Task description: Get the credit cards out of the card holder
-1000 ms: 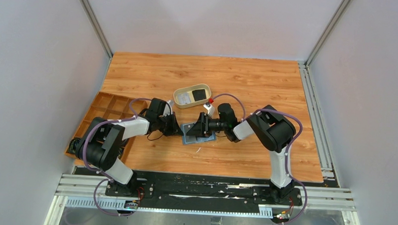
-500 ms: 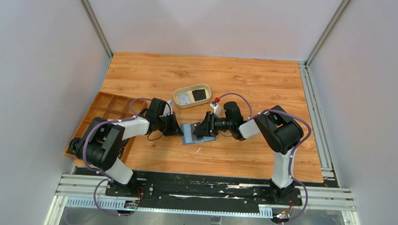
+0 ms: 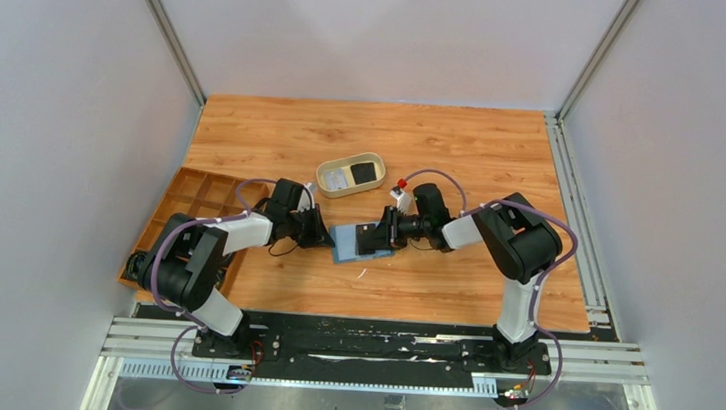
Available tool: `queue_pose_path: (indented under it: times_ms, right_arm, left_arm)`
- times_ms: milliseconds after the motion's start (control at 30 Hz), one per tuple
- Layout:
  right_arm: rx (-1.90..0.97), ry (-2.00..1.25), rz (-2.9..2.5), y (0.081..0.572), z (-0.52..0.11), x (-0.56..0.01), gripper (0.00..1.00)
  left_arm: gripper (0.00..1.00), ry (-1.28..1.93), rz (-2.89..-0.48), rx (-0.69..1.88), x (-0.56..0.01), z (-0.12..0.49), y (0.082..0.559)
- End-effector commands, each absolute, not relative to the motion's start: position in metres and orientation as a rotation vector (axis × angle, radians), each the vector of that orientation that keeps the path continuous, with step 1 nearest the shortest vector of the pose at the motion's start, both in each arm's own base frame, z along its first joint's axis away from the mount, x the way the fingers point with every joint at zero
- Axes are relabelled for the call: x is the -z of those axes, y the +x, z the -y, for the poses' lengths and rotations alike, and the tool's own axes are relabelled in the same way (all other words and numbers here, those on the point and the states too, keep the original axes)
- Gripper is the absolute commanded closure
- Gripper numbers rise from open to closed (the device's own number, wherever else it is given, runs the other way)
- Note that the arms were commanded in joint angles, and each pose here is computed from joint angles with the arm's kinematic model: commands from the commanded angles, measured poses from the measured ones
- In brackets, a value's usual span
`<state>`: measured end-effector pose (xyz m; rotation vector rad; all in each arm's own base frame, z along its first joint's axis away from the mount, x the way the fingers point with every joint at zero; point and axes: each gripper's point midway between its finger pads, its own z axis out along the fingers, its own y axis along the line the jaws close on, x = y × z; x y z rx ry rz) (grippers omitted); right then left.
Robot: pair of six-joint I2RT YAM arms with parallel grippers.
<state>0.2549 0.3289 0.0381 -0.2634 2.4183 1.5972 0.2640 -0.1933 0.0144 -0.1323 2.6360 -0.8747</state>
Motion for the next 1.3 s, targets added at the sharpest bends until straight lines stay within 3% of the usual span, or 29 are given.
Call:
queue_pose_path:
  times_ms: [0, 333, 633, 967, 1267]
  right_arm:
    - [-1.438, -0.281, -2.5, 0.255, -0.303, -0.027, 0.71]
    - [-1.138, -0.416, -2.517, 0.284, -0.28, -0.065, 1.0]
    - [-1.009, -0.495, -2.403, 0.365, -0.294, -0.133, 1.0]
    - [-0.914, -0.545, -2.453, 0.437, -0.315, -0.115, 1.0]
    - [-0.857, -0.55, -2.475, 0.46, -0.319, -0.091, 1.0]
  left_arm:
    - [1.0, -0.182, -2.852, 0.578, 0.038, 0.151, 0.223]
    - [1.0, -0.18, -2.846, 0.583, 0.038, 0.151, 0.223]
    - [1.0, -0.17, -2.834, 0.599, 0.034, 0.153, 0.224]
    - [1.0, -0.173, -2.817, 0.607, 0.031, 0.152, 0.222]
    - [1.0, -0.161, -2.813, 0.59, 0.029, 0.15, 0.223]
